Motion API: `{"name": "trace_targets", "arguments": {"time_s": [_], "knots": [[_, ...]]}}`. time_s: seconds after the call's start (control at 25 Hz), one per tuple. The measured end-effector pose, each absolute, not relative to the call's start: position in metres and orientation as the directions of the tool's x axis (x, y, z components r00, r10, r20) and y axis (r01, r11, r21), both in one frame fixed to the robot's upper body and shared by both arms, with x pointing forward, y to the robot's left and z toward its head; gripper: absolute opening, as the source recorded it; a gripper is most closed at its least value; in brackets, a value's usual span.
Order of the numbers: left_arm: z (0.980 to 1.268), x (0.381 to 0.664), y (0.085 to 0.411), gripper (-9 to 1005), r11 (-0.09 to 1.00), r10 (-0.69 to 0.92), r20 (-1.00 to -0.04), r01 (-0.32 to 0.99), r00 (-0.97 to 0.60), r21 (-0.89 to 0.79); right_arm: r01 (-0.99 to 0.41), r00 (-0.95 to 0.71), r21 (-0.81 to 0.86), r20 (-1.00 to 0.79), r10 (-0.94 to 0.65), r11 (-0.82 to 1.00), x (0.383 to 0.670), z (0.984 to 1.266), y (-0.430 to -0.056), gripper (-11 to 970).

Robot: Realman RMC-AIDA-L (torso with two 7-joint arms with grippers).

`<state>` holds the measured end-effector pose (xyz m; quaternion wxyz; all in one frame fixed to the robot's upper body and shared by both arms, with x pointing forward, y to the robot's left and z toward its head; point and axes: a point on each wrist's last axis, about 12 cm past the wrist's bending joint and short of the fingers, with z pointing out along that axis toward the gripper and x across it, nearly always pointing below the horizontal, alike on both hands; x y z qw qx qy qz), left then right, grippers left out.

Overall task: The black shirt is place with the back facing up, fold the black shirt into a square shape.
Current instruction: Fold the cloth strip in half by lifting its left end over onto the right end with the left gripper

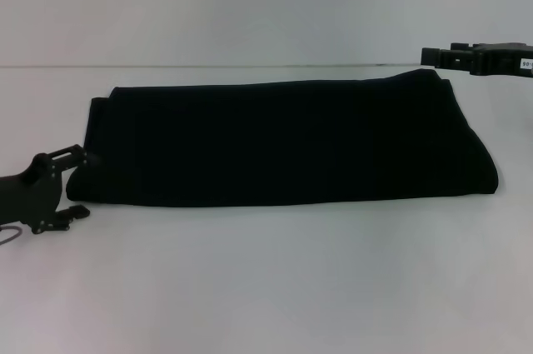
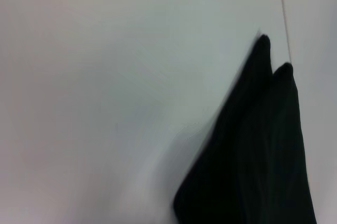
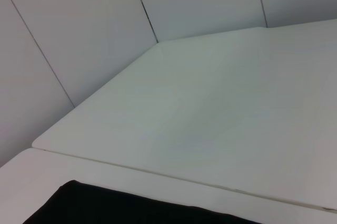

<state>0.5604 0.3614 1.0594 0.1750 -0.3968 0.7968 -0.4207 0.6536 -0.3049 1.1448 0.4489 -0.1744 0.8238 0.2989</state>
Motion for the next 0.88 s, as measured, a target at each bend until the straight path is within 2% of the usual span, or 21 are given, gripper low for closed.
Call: {"name": "trace_targets", "arguments": {"time_s": [0.88], "knots": [[1.060, 0.572, 0.359, 868, 0.370, -0.787, -0.006, -0.464, -0.617, -0.805, -0.553, -0.530, 0.343, -0.848, -0.003, 0.759, 0.655, 1.147, -0.305, 762]]}}
